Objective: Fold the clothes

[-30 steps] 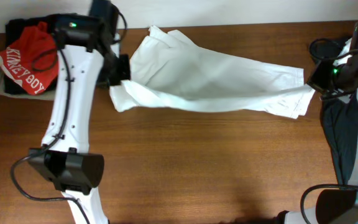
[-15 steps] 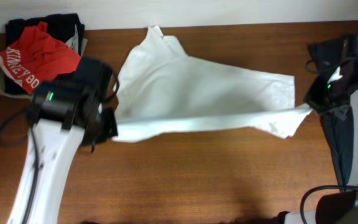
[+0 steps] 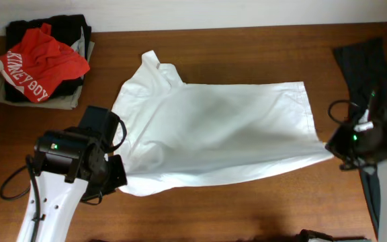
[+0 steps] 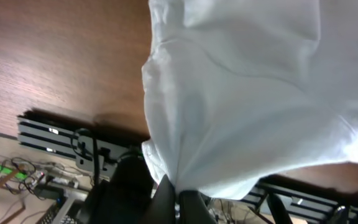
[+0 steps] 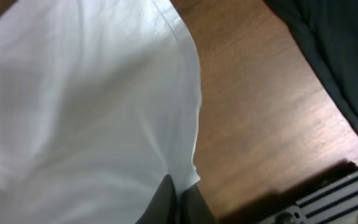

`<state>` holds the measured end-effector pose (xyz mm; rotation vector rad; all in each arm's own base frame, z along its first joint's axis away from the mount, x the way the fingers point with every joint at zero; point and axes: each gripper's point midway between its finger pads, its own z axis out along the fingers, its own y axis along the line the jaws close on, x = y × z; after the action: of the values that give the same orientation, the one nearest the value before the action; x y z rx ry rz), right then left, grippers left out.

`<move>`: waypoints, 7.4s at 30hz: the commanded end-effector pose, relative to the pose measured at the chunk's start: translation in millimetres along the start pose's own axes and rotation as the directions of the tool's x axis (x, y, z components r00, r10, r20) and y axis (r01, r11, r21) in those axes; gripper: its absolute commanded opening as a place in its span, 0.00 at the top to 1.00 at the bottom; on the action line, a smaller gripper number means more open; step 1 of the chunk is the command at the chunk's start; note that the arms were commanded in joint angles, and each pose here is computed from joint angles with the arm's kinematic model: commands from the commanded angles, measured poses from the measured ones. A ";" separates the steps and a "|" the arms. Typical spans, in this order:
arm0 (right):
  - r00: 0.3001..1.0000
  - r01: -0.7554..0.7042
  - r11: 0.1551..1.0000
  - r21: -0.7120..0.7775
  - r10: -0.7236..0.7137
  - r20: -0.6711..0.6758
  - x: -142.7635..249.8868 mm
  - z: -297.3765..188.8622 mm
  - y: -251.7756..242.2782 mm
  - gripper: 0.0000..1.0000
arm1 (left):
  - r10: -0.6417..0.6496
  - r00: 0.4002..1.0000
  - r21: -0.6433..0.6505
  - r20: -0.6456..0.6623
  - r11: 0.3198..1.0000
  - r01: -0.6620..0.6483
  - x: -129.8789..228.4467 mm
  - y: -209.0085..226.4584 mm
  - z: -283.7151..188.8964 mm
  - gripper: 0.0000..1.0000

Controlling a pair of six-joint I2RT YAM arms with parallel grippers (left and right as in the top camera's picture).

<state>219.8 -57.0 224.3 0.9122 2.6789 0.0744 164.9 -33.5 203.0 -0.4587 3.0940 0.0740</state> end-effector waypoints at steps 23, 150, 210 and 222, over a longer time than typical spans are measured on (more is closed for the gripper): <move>0.997 -0.038 0.991 0.130 0.046 -0.057 20.5 31.9 -28.4 0.96 | -0.014 0.987 0.038 0.163 0.999 0.008 -41.4 -24.2 25.5 0.99; 0.983 -0.028 0.998 0.063 0.039 -0.181 -12.8 120.1 1.4 0.01 | 0.203 0.978 0.282 -0.041 0.942 -0.183 -98.6 -140.8 184.8 0.14; 0.975 -0.035 0.999 0.023 0.039 -0.220 -4.9 118.7 8.0 0.01 | 0.295 0.709 0.165 0.641 0.849 -0.502 -407.2 -193.9 80.0 0.01; 0.973 -0.010 1.000 0.022 0.015 -0.230 -2.5 118.1 7.1 0.01 | 0.330 0.778 0.169 0.535 0.860 -0.481 -407.6 -197.1 178.1 0.01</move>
<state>263.8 -59.4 115.4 0.9935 2.8782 0.1549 612.2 -92.8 47.9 0.2027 2.5443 -0.2234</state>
